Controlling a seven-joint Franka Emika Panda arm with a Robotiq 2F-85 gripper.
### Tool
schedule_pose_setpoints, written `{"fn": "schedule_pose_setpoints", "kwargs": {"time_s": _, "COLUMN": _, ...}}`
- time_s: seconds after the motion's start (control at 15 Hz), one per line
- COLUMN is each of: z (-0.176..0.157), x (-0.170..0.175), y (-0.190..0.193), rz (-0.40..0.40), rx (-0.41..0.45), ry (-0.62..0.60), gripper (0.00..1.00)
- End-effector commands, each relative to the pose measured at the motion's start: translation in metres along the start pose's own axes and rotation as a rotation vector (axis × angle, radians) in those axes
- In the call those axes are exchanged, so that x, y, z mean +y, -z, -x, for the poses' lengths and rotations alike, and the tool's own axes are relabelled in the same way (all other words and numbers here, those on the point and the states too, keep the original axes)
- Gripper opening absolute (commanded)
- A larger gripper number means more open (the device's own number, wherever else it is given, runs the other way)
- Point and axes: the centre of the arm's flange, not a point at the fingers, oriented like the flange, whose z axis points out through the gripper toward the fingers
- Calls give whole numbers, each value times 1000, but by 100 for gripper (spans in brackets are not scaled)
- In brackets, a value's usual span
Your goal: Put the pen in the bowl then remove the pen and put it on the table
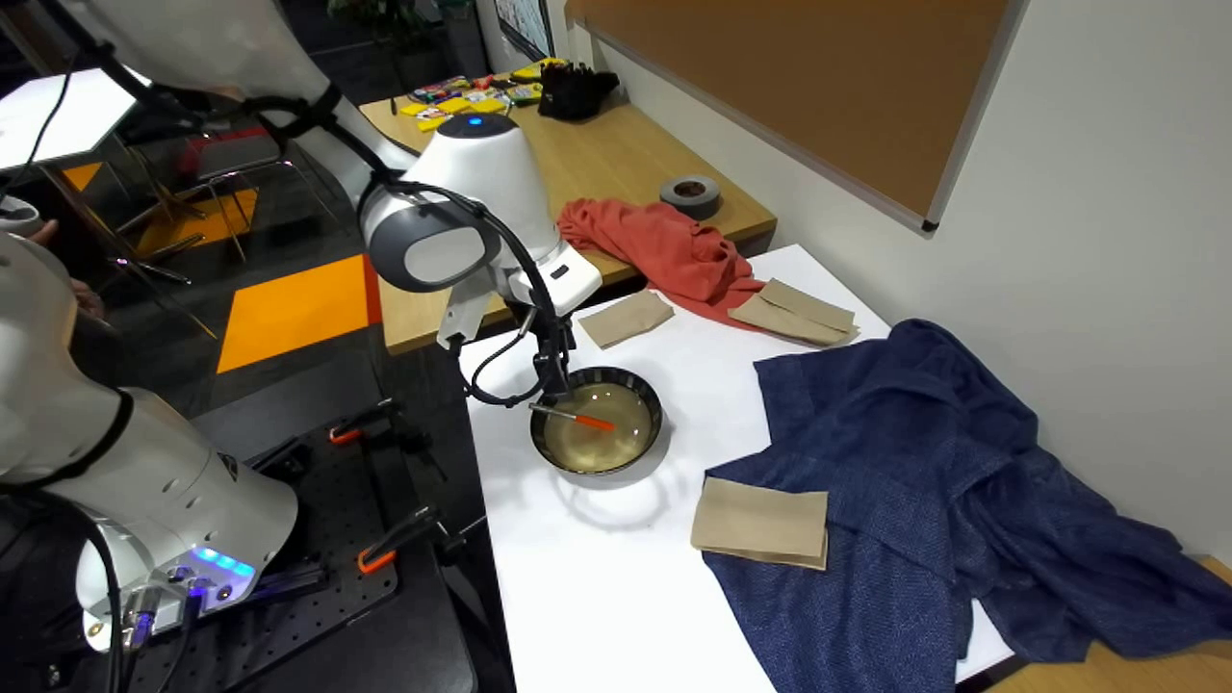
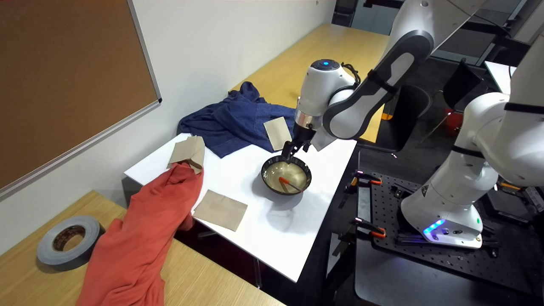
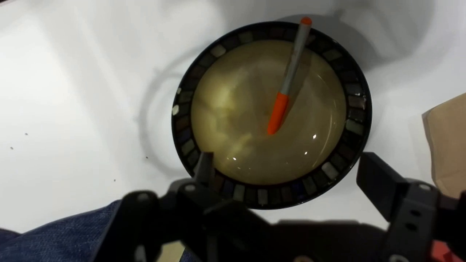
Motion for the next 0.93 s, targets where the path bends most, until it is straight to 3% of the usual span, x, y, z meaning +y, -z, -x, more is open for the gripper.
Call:
{"fn": "schedule_pose_setpoints", "kwargs": {"time_s": 0.0, "z": 1, "x": 0, "y": -3, "rz": 4, "rx": -6, "ry": 1, "gripper": 100}}
{"fn": "schedule_pose_setpoints", "kwargs": {"time_s": 0.4, "z": 2, "x": 1, "y": -7, "rz": 8, "rx": -13, "ry": 2, "gripper": 100}}
{"fn": "schedule_pose_setpoints", "kwargs": {"time_s": 0.87, "z": 5, "x": -18, "y": -42, "rz": -56, "rx": -8, "ry": -13, "gripper": 100}}
